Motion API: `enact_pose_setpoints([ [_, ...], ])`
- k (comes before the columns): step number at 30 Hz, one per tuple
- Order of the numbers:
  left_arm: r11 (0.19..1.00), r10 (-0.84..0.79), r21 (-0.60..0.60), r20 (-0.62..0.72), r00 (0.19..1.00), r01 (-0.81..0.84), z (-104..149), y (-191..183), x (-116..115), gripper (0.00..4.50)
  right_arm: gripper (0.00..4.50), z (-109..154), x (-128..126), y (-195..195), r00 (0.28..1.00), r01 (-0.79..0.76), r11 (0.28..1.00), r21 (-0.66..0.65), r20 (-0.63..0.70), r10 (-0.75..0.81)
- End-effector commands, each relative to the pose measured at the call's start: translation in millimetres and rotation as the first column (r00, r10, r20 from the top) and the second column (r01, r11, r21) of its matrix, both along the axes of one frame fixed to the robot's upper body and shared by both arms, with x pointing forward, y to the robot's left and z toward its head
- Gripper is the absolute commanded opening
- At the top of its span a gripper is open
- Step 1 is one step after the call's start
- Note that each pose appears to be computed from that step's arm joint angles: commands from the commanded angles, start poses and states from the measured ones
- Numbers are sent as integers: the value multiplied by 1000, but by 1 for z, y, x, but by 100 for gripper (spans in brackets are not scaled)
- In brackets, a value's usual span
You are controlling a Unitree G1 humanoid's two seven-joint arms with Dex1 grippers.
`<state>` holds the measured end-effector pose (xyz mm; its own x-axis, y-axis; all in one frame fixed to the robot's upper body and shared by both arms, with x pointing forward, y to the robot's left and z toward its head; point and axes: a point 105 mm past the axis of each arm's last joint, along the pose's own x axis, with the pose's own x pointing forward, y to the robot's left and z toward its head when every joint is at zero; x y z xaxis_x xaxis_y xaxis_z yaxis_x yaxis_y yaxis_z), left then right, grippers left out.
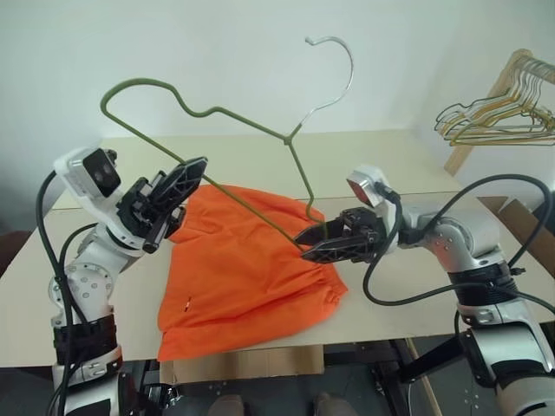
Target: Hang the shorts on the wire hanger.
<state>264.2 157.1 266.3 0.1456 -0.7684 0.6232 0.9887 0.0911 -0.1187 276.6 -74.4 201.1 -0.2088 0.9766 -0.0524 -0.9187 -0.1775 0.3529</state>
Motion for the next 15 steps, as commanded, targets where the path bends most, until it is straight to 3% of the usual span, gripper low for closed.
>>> enact_pose_setpoints([
  [1,1000,21,-5,22,1000,-21,2,2,0,0,184,15,-1,4,998,-19,1000,17,54,18],
  [6,999,37,-5,11,999,-37,-1,3,2,0,11,14,0,5,998,-11,1000,17,55,10],
  [10,997,82,13,-13,997,-82,-8,3,9,0,5,14,0,5,998,-6,1000,21,65,5],
  [15,982,160,116,-77,984,-151,-26,-1,22,142,0,16,0,5,998,3,999,45,68,-7],
])
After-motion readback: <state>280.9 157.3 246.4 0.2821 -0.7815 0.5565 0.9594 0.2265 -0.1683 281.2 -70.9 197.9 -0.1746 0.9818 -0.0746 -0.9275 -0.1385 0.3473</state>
